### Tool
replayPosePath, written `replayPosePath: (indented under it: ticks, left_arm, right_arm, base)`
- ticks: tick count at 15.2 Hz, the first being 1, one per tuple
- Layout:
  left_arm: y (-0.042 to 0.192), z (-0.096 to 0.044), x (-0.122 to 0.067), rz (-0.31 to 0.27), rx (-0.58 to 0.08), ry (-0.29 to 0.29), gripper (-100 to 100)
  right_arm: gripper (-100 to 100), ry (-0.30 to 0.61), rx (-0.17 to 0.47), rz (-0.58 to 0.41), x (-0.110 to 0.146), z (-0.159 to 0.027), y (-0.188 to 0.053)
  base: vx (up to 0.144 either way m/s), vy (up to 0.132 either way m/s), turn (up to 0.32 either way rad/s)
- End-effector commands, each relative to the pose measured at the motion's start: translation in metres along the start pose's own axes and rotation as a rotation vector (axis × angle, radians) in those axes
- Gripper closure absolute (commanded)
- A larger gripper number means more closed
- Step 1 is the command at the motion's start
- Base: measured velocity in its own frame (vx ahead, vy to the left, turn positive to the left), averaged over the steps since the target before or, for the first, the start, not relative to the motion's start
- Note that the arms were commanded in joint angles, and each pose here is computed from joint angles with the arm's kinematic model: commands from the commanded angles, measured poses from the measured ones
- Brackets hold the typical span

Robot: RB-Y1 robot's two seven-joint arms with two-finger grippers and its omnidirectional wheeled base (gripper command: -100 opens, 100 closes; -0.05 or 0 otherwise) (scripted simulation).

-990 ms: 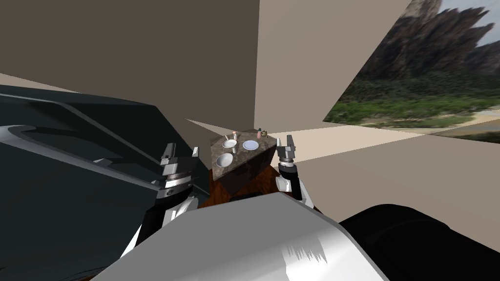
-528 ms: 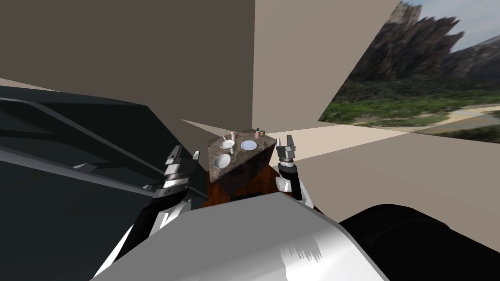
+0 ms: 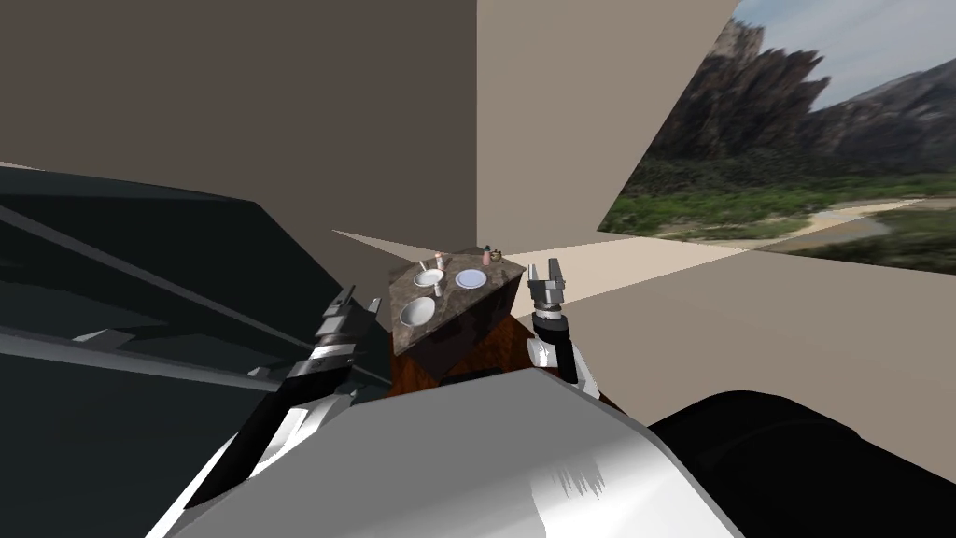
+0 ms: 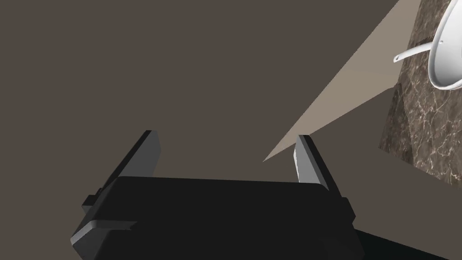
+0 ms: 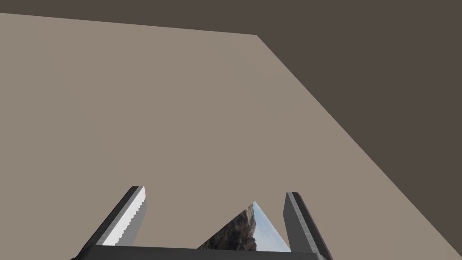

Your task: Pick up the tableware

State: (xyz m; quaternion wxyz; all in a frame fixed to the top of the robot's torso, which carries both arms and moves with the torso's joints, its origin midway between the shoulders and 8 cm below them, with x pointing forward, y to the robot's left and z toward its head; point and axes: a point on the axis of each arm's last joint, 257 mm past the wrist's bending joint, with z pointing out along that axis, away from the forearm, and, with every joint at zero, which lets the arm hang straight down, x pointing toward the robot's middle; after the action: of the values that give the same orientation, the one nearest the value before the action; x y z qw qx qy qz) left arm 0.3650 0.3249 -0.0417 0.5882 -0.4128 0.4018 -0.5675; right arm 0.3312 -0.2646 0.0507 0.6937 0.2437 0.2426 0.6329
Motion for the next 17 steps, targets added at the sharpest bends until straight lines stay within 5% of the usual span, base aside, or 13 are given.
replayPosePath:
  ticks: [1, 17]
  left_arm:
    - [0.008, -0.002, -0.005, 0.004, -0.036, -0.006, -100]
    - [0.085, -0.036, -0.075, 0.045, -0.405, -0.092, -100]
  right_arm:
    - [0, 0.000, 0.000, 0.000, 0.000, 0.000, 0.000]
    - [0, 0.000, 0.000, 0.000, 0.000, 0.000, 0.000]
  base:
    - [0.009, -0.017, -0.032]
    - [0.013, -0.021, -0.075]
